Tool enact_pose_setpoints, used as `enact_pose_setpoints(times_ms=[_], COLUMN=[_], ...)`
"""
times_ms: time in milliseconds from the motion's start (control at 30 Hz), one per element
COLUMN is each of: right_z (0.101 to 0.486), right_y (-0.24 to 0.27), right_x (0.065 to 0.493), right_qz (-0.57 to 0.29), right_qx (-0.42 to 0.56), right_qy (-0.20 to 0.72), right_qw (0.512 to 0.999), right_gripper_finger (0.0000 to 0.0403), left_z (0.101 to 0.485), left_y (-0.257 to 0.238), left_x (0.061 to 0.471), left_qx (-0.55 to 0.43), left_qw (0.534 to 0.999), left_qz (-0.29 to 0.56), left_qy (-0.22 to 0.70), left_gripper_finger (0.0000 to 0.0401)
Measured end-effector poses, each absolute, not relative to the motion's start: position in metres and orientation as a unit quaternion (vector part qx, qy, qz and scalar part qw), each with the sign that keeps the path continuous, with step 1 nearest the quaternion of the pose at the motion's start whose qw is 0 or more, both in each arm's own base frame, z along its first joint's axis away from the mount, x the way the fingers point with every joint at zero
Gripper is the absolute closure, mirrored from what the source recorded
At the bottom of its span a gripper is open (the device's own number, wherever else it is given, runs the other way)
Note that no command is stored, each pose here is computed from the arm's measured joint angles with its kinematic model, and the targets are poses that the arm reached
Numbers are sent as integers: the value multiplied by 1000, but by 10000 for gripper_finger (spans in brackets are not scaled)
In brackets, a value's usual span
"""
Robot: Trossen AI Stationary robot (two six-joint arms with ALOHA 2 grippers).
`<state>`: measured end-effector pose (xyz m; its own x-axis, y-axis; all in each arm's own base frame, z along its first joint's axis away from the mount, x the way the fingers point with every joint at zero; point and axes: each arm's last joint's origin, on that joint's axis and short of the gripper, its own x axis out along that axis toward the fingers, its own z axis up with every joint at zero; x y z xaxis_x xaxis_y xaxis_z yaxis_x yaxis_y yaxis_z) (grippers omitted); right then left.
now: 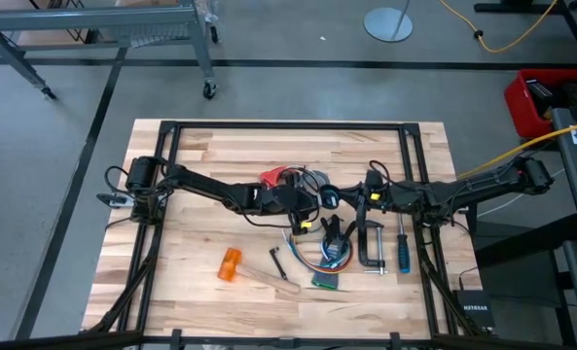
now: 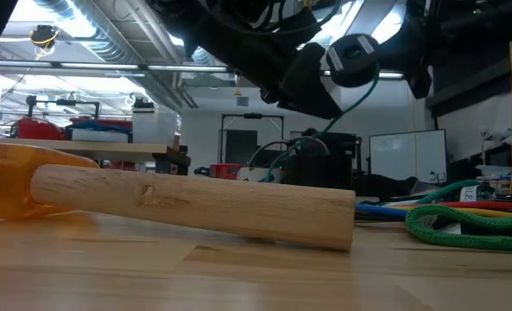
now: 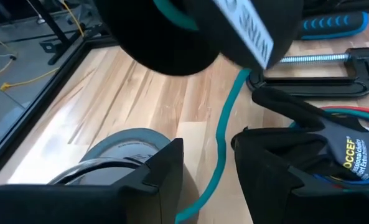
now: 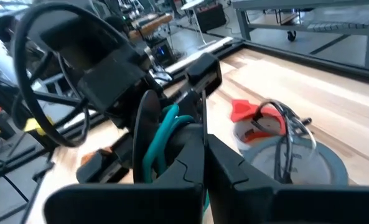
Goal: Coil cords
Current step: Coil the blue wire onto the spool
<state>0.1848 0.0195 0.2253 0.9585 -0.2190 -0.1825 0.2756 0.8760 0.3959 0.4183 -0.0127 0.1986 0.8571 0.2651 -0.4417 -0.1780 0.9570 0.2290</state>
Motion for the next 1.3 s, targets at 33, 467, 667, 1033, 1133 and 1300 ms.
enact_pose_setpoints(times_ms=[33, 467, 667, 1033, 1133, 1300], right_z=[226, 230, 232, 230, 228, 220], right_y=[20, 20, 20, 21, 20, 20], right_x=[185, 186, 186, 186, 185, 184], right_qz=[-127, -118, -107, -105, -108, -116], right_qx=[215, 220, 213, 209, 206, 195], right_qy=[61, 45, 38, 48, 59, 96], right_qw=[966, 967, 970, 971, 971, 969], right_gripper_finger=[400, 400, 400, 400, 401, 401], left_z=[199, 200, 200, 189, 185, 183], left_y=[-13, -13, -13, -12, -10, -8], left_x=[418, 419, 419, 412, 409, 406], left_qx=[87, 80, 80, 52, 46, 21], left_qw=[960, 962, 961, 945, 933, 926], left_qz=[116, 118, 118, 142, 175, 199], left_qy=[240, 234, 235, 289, 311, 320], left_gripper_finger=[265, 265, 266, 391, 391, 396])
